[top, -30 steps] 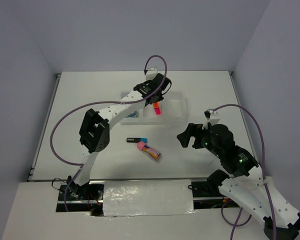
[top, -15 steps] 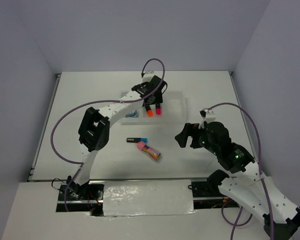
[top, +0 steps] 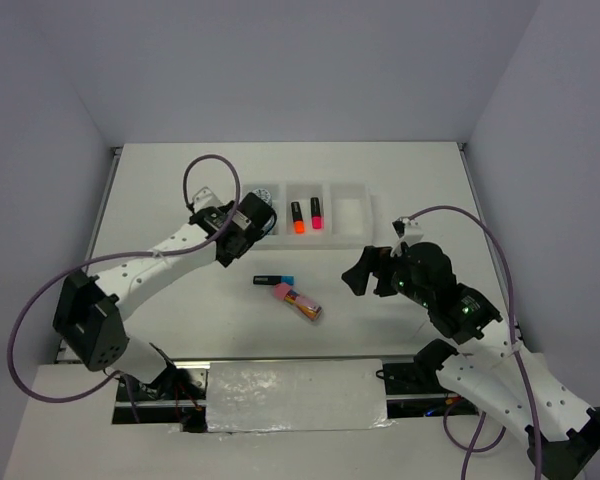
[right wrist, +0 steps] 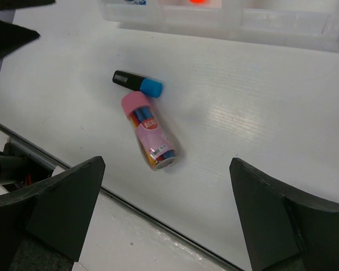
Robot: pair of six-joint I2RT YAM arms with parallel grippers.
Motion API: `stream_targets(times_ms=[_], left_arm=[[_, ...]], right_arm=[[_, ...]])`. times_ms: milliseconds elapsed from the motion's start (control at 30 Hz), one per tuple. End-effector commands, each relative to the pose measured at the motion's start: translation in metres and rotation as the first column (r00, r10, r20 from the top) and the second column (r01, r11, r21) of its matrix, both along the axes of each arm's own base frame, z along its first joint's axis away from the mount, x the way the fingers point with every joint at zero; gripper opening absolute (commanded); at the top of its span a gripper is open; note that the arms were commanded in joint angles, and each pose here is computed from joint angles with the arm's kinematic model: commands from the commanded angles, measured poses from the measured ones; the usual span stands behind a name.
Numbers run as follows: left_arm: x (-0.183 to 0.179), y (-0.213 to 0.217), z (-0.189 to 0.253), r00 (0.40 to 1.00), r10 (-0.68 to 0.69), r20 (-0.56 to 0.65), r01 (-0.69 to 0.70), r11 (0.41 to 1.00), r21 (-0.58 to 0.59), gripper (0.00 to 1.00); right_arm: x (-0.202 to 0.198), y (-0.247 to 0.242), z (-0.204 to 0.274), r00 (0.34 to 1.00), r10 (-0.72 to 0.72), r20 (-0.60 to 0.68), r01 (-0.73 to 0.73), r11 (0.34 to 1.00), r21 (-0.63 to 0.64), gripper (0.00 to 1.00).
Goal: Sort the stationery into containers
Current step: Pick up the pen from the center of the board.
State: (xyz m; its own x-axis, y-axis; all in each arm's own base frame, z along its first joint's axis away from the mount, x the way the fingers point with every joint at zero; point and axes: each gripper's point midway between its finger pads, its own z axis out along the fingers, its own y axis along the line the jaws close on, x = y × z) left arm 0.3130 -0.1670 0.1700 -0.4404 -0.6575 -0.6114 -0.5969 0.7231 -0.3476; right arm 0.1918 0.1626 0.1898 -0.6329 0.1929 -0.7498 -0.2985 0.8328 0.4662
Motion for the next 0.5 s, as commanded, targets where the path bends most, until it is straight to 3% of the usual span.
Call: stream_targets(times_ms=[0, 167, 467], left_arm=[[-0.016, 0.007, -0.036, 0.964, 0.244, -0.105, -0.251, 0.966, -0.056, 0.78], [-0.02, -0.015, -0.064, 0.927, 0.247, -0.282, -0.258, 0.966, -0.003, 0.66], [-0.028, -0.057, -0.103, 0.913, 0.16, -0.376, -0.21, 0.973, -0.094, 0.61]], right_arm=[[0.0, 0.01, 0.014, 0.999, 0.026, 0.038, -0.028, 0.998, 0.06, 1.0], [-0.002, 0.007, 0.014, 0.999, 0.016, 0.045, -0.019, 0.998, 0.068, 1.0], [-0.001, 0.007, 0.01, 0.999, 0.024, 0.044, -0.026, 0.999, 0.043, 1.0]])
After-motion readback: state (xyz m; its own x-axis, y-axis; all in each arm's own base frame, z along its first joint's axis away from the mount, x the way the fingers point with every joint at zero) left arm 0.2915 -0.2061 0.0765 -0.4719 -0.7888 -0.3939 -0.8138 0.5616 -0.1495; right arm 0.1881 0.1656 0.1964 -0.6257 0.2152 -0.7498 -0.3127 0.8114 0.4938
